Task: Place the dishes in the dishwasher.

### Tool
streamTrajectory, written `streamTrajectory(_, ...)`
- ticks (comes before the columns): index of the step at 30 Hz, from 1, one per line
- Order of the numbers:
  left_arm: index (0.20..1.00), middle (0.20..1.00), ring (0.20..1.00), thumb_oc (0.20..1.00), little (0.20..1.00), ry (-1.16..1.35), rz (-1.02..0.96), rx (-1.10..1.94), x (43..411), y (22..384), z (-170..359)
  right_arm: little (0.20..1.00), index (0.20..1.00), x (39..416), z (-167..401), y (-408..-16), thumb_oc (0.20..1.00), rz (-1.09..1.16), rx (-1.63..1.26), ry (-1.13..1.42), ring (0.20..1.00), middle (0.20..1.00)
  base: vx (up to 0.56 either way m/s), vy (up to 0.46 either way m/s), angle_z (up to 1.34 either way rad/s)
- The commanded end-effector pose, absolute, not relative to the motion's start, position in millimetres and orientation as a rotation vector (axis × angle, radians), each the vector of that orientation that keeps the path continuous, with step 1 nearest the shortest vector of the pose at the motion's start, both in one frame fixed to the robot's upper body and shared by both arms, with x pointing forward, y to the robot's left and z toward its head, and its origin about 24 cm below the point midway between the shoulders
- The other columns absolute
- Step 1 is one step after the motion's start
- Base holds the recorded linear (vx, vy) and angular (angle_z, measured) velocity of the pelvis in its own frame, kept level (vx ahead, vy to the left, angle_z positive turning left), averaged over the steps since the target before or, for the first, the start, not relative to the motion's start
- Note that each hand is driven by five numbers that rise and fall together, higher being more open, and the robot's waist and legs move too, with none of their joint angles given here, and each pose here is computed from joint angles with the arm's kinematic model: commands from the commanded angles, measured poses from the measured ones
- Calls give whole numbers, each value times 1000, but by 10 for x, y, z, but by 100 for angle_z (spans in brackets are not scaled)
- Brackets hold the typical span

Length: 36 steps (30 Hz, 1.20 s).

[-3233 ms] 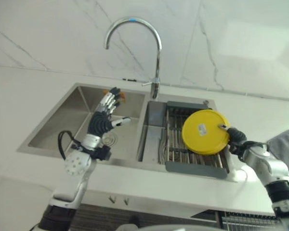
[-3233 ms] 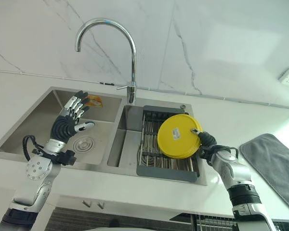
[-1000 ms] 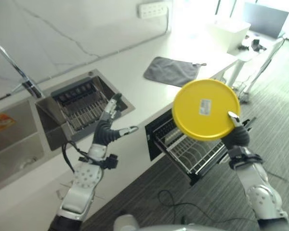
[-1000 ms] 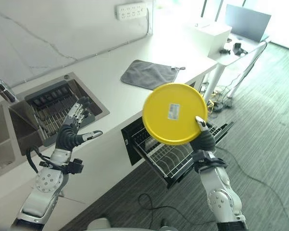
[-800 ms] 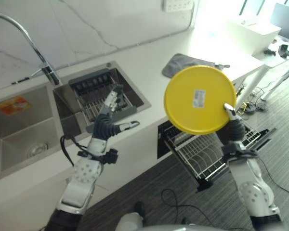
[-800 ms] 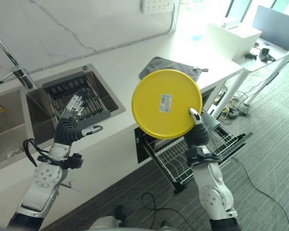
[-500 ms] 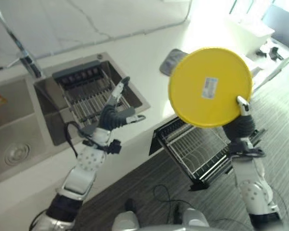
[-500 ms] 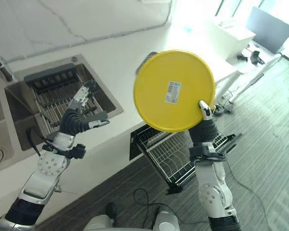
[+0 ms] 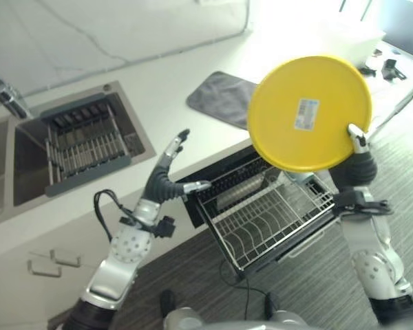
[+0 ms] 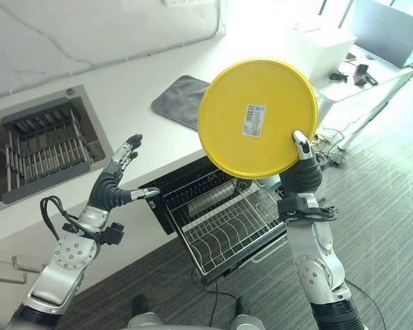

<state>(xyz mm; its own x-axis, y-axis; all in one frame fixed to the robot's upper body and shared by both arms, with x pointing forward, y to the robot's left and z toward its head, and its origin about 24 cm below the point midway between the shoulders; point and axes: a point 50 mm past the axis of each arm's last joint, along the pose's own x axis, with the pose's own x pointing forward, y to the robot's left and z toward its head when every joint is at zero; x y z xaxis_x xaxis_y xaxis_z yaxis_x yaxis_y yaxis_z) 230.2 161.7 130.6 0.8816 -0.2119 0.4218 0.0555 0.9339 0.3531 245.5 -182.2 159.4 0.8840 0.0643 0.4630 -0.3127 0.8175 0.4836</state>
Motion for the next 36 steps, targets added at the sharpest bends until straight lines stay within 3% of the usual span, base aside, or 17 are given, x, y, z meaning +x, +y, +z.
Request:
streamTrajectory(1,1000,1000,1000,1000,1000,-619,-129,389,2302,1756,1597,200,200,2343,1999,-1720,200,281,622,-693,200,200,-63,-62,-8)
streamTrajectory(8,1000,1000,1000,1000,1000,-602,-189,263,2265,1796,1568,200,200,2250,1979,-1755,200,342,448,-736,200,200,-5,146,36)
streamTrajectory(15,1000,1000,1000,1000,1000,-726,-371,590,2325,1504,1644,200,200,2235,1922,-2048,200,130,382,-804,200,200,-14,116,13)
streamTrajectory(23,1000,1000,1000,1000,1000,-744,-446,603,2300,1404,1676,200,200,2259,2126,-1954,200,79,227,-919,200,200,-35,-192,30)
streamTrajectory(29,1000,1000,1000,1000,1000,-630,-430,534,2285,1528,1534,200,200,2196,2182,-1959,200,52,50,-955,200,200,-4,-86,-14)
streamTrajectory(36,1000,1000,1000,1000,1000,-430,-431,502,2217,1690,1215,200,200,2111,2209,-2012,200,-48,-378,-1005,200,200,33,-24,-6)
